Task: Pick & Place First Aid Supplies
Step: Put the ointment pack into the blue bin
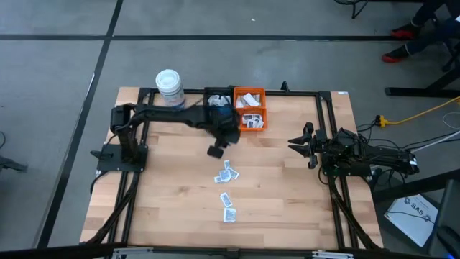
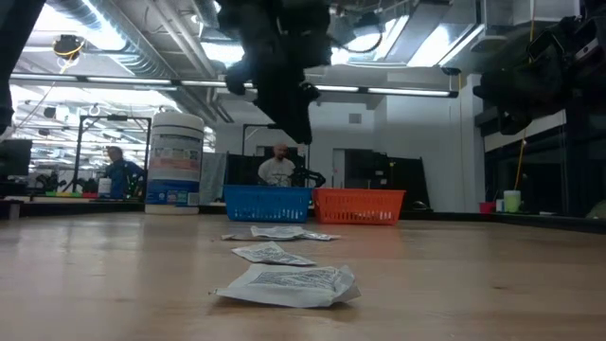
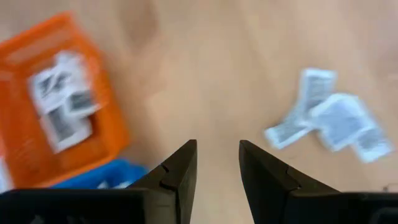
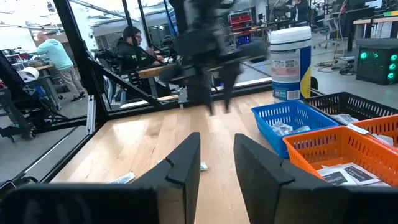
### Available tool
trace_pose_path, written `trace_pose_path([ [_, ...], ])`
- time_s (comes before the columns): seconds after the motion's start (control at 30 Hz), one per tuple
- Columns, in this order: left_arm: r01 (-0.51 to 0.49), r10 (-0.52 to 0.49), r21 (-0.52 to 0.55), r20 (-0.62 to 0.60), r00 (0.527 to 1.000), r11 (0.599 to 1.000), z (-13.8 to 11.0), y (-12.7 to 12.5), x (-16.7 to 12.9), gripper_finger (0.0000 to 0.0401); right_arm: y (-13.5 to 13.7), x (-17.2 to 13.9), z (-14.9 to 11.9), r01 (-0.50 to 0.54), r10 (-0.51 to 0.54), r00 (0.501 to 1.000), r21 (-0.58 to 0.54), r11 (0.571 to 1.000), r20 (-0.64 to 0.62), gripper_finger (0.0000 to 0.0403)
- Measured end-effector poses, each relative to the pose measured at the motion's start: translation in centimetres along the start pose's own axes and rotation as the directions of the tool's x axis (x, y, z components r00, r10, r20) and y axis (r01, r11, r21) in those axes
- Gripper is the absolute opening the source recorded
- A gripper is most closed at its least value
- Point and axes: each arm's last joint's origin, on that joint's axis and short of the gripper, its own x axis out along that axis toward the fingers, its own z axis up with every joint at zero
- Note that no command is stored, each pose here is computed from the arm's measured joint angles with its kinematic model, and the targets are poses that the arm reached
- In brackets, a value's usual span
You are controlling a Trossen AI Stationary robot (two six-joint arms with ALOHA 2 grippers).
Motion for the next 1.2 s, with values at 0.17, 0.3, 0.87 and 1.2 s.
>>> trace_pose_path([
  [0.17, 0.051, -0.052, 0.071, 0.017, 0.998, 0.996, 2.0, -4.0, 0.2, 0.0114, 0.0, 0.0, 0.0, 0.0, 0.0, 1.0, 0.0, 1.0, 0.0, 0.01],
  [0.3, 0.096, -0.102, 0.152, 0.03, 0.994, 0.984, 3.2, -7.1, 0.2, 0.0115, 0.0, 0.0, 0.0, 0.0, 0.0, 1.0, 0.0, 1.0, 0.001, 0.01],
  [0.87, 0.209, -0.27, 0.541, 0.034, 0.962, 0.815, 5.5, -16.5, 2.0, 0.0113, 0.0, 0.0, 0.0, 0.0, 0.0, 1.0, 0.0, 1.0, 0.001, 0.01],
  [1.2, 0.269, -0.267, 0.245, -0.042, 0.963, 0.932, 5.1, -18.0, 6.9, 0.0111, 0.0, 0.0, 0.0, 0.0, 0.0, 1.0, 0.0, 1.0, -0.001, 0.01],
])
